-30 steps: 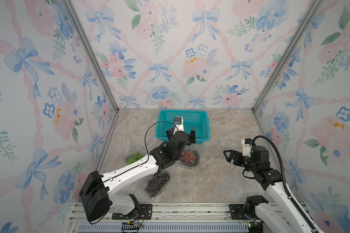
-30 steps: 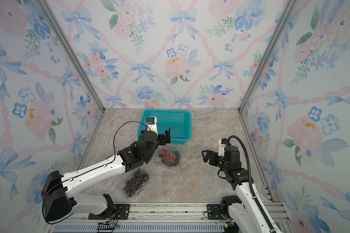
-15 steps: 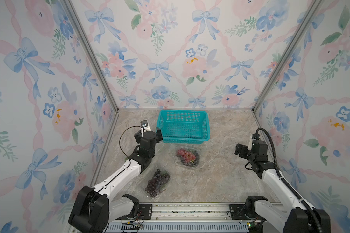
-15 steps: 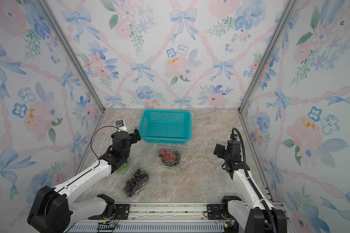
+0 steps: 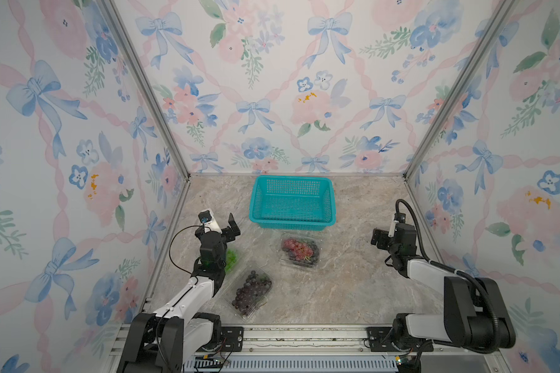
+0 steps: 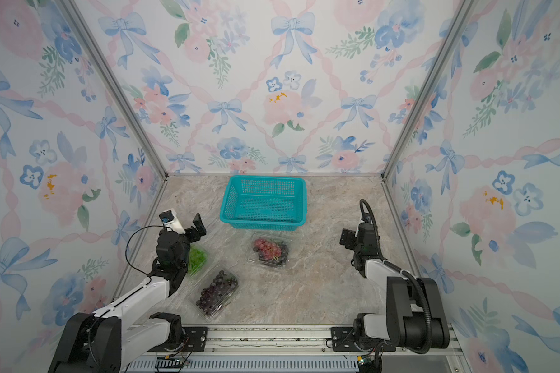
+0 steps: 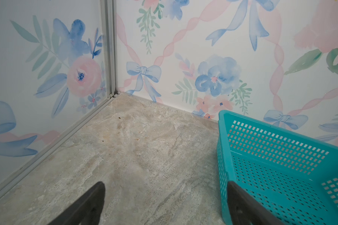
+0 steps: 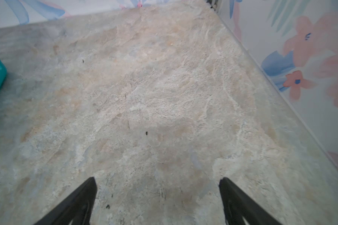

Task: Pack grapes into containers
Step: Reset both arms

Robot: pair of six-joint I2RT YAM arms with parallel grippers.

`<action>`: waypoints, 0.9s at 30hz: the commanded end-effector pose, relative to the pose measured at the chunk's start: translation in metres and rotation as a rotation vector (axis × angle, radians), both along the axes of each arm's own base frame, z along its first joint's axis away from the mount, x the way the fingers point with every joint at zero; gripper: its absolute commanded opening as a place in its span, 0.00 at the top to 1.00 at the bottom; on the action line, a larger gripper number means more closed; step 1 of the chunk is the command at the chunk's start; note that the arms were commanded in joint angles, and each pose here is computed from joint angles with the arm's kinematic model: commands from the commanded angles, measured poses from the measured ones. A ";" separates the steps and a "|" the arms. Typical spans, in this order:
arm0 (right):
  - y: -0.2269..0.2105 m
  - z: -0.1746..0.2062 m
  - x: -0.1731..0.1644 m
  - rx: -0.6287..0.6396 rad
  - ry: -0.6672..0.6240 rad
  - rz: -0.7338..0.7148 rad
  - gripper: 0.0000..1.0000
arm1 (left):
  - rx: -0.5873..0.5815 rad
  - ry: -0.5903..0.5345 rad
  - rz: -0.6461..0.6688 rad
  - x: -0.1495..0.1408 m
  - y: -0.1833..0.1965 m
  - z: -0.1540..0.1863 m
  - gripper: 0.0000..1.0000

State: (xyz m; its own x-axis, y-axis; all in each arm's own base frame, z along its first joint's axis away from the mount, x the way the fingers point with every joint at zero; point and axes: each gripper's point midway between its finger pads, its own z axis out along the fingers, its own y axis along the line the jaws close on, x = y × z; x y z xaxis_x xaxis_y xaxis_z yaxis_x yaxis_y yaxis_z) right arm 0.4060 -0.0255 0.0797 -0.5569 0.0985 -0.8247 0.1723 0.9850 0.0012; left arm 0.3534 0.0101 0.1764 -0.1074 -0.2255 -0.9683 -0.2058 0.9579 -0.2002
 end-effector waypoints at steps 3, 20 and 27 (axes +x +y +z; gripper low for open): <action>0.020 0.024 0.001 -0.086 -0.188 0.073 0.03 | 0.015 -0.048 -0.097 0.004 -0.006 -0.004 0.02; 0.021 0.018 -0.009 -0.054 -0.273 0.095 0.03 | 0.078 -0.001 -0.083 0.021 0.015 -0.024 0.02; 0.021 0.018 -0.009 -0.054 -0.273 0.095 0.03 | 0.111 0.032 -0.221 0.035 -0.007 -0.048 0.03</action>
